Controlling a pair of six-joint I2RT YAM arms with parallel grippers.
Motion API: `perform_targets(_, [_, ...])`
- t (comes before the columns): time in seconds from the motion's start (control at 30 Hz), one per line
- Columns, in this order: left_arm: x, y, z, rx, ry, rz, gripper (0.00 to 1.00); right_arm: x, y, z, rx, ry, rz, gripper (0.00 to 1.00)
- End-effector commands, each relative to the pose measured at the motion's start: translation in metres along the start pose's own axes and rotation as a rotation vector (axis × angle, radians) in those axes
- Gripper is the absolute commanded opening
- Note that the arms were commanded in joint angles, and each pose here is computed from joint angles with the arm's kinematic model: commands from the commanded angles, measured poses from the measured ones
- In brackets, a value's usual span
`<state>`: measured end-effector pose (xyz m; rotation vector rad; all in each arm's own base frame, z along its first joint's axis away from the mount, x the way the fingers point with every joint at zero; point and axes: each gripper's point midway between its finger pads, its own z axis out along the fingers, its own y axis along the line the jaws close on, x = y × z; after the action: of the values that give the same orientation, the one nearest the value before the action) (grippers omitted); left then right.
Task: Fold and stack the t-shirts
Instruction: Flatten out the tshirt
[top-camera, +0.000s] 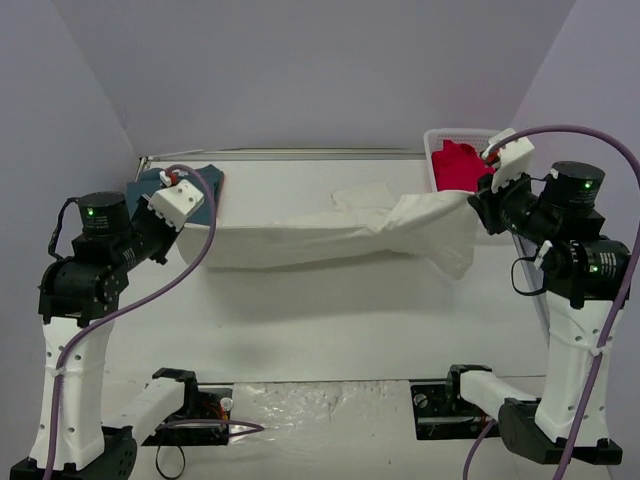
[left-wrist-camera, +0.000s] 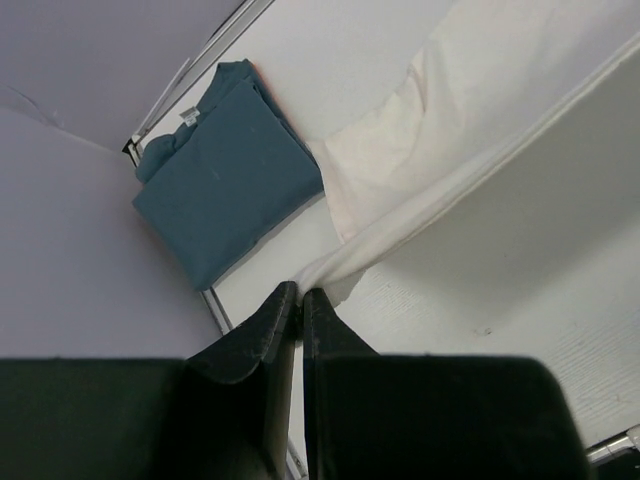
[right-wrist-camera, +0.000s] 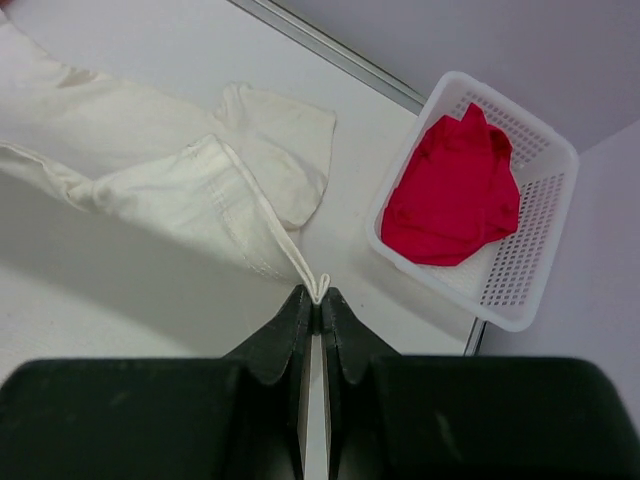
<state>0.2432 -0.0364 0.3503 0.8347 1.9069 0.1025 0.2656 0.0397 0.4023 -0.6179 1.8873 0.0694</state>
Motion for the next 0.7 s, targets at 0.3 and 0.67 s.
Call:
perform_targets(0.3, [0.025,-0.011,0.082,0.16,0.152,-0.134,0.03,0.047,-0.033,0.135,-0.091,0.229,0.159,0.0])
perform_targets(0.67, [-0.028,0.047,0.2,0.181,0.138,-0.256,0.02,0.004,-0.095,0.252,0.055,0.226,0.111,0.0])
